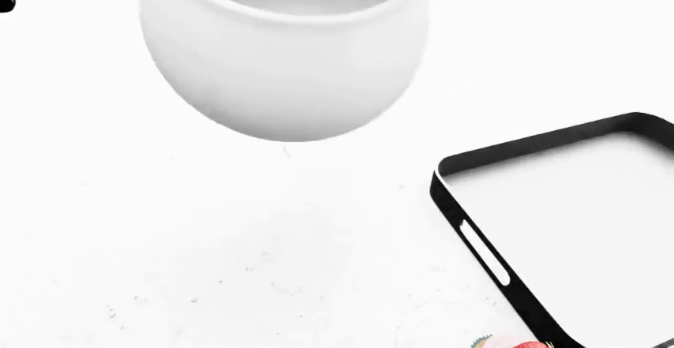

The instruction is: Pick up the bowl with cake and place it on the tray. Pick up the cupcake and place it on the tray.

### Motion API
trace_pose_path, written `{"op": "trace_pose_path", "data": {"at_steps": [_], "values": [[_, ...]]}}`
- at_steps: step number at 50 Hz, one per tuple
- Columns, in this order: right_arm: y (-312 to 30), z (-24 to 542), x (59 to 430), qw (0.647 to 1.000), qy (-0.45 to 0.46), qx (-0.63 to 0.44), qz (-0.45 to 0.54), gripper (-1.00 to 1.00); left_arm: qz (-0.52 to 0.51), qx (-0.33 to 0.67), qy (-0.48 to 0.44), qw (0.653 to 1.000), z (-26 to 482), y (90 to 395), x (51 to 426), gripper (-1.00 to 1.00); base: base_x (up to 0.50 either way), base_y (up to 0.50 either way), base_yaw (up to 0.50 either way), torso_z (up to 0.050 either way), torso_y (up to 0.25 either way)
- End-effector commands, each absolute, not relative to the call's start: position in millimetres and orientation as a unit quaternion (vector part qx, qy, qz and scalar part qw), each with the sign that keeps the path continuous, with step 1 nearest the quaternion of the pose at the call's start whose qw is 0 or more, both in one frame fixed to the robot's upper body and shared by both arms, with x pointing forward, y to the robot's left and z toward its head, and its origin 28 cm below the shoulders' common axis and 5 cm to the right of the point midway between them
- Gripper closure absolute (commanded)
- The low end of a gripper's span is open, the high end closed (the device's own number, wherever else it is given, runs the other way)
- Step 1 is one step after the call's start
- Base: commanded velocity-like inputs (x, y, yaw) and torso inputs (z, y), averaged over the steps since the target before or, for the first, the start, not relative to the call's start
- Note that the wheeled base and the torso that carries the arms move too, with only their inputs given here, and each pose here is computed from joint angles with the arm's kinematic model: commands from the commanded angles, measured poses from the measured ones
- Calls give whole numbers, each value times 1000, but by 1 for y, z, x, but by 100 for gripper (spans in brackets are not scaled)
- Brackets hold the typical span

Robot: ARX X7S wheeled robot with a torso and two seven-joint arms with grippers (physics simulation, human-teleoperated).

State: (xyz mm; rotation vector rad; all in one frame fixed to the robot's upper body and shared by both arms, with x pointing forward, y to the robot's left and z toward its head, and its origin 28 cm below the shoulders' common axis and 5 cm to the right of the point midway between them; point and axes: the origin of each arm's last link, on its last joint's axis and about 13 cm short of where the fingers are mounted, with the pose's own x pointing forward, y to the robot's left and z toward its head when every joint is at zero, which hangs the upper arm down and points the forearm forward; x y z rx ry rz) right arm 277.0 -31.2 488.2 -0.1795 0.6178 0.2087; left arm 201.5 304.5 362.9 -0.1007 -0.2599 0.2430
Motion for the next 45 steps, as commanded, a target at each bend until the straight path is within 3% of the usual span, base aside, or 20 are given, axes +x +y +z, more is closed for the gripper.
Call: {"op": "trace_pose_path", "data": {"at_steps": [1,25,45], "values": [[-81,514,257,955,289,-52,35,100,118,-45,-128,984,361,303,202,-100,0,0,0,0,0],[-197,506,221,944,292,47,-146,100,116,-35,-124,985,356,299,202,-100,0,0,0,0,0],[-249,474,210,915,293,89,-264,100,111,-28,-123,986,353,296,202,-100,0,0,0,0,0]]}}
